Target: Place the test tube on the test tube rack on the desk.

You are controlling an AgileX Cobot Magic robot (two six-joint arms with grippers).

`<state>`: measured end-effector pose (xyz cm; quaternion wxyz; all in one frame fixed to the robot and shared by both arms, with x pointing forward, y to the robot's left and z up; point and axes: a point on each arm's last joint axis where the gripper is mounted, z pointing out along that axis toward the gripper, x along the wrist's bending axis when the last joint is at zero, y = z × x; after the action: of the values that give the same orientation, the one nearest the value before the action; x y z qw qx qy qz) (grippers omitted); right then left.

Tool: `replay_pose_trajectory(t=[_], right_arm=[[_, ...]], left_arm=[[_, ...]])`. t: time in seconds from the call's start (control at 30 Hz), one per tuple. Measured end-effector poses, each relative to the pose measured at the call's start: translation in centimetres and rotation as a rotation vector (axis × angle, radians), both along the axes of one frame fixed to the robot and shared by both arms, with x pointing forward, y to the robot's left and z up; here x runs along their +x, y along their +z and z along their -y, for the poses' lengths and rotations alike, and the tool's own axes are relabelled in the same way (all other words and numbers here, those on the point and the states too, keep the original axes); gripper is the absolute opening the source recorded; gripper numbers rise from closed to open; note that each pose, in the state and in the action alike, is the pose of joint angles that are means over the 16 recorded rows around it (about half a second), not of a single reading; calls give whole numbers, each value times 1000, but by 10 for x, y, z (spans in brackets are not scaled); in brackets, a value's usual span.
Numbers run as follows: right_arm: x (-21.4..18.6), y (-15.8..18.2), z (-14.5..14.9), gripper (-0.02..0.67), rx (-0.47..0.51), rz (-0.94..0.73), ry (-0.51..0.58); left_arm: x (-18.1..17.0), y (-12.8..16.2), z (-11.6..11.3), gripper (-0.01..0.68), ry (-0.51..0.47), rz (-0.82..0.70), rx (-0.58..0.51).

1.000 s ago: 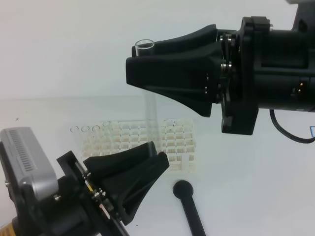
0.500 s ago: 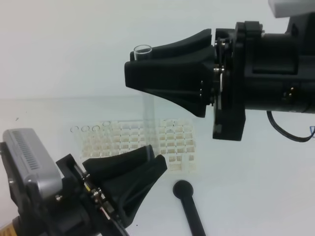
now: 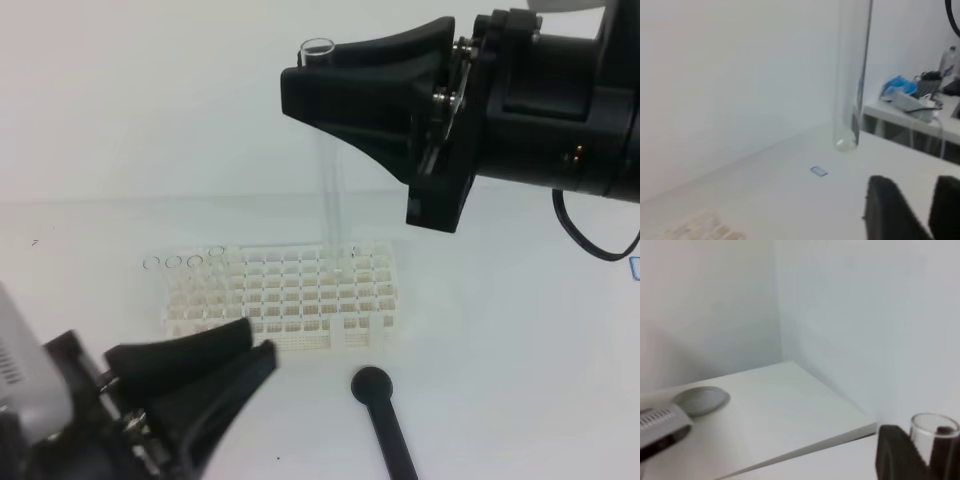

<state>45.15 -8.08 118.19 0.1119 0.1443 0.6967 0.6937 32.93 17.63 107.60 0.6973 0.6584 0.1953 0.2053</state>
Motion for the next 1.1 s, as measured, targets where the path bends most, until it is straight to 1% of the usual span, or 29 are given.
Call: replay_pose_trajectory(t=[0.17, 0.3, 0.43, 0.63, 0.83, 1.1], right_arm=[[3, 0, 1, 127, -12, 18, -37], [5, -1, 2, 127, -18, 29, -54], [6, -1, 2, 127, -24, 39, -68], [8, -1, 4, 127, -35, 53, -100], [12, -1, 5, 127, -47, 65, -139], [14, -2, 7, 127, -58, 77, -173]], left_arm=[[-12, 4, -24, 82, 72, 7, 55], [-23, 4, -47, 25, 138, -7, 80], [-33, 2, -69, 4, 205, -44, 80], [-44, -2, -93, 0, 325, -107, 44], [-48, -5, -107, 0, 507, -155, 1], [-49, -7, -122, -1, 819, -170, -36]])
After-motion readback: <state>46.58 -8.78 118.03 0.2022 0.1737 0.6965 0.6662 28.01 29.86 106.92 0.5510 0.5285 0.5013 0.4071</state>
